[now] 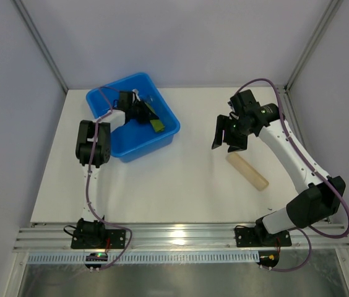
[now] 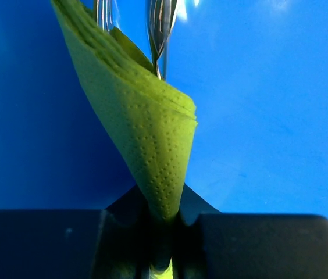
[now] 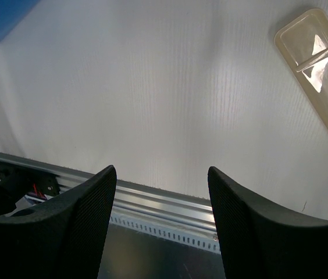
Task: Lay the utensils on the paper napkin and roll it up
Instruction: Place the utensils in the bin.
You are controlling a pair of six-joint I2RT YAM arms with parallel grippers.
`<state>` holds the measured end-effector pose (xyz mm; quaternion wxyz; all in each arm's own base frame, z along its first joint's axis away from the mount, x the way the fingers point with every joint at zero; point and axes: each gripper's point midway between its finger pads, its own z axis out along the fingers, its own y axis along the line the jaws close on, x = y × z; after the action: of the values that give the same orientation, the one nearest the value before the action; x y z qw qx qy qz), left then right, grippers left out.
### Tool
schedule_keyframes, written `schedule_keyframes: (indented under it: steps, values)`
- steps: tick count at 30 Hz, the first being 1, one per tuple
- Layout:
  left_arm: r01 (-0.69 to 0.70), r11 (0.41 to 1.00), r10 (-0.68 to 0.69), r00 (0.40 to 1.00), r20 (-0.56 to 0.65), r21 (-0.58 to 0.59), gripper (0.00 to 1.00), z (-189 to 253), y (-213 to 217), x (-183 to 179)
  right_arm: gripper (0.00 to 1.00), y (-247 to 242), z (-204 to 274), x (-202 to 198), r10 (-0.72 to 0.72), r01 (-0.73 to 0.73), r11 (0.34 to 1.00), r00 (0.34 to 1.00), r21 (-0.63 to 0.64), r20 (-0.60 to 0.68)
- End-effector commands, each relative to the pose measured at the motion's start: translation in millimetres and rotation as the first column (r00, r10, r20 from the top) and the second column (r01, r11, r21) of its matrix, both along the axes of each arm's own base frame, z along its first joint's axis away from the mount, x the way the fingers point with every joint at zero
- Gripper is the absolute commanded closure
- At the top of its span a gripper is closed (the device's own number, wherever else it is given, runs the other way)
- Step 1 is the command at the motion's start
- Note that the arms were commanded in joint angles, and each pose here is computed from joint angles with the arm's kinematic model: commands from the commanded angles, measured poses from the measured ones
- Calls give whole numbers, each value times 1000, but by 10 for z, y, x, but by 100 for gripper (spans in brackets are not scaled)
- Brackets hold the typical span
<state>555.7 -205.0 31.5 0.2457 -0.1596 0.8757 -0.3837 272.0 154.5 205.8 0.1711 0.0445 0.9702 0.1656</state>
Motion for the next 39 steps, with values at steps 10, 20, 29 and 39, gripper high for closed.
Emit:
schedule_keyframes:
  steps: [10, 20, 29, 39]
  values:
    - [-33, 996, 38, 998, -55, 88, 68, -384, 87, 17, 32, -48, 84, 47, 11, -12, 1000, 1000, 15, 21]
    - [-42, 986, 63, 990, -123, 163, 60, -539, 205, -122, 32, -49, 69, 83, 12, -12, 1000, 1000, 29, 16]
    - [-42, 982, 73, 984, -164, 186, 56, -657, 241, -222, 32, -39, 61, 83, 12, -12, 999, 1000, 40, 15]
    - [-66, 972, 115, 970, -214, 224, 11, -689, 324, -354, 32, -33, 61, 67, 14, -15, 999, 1000, 52, 18]
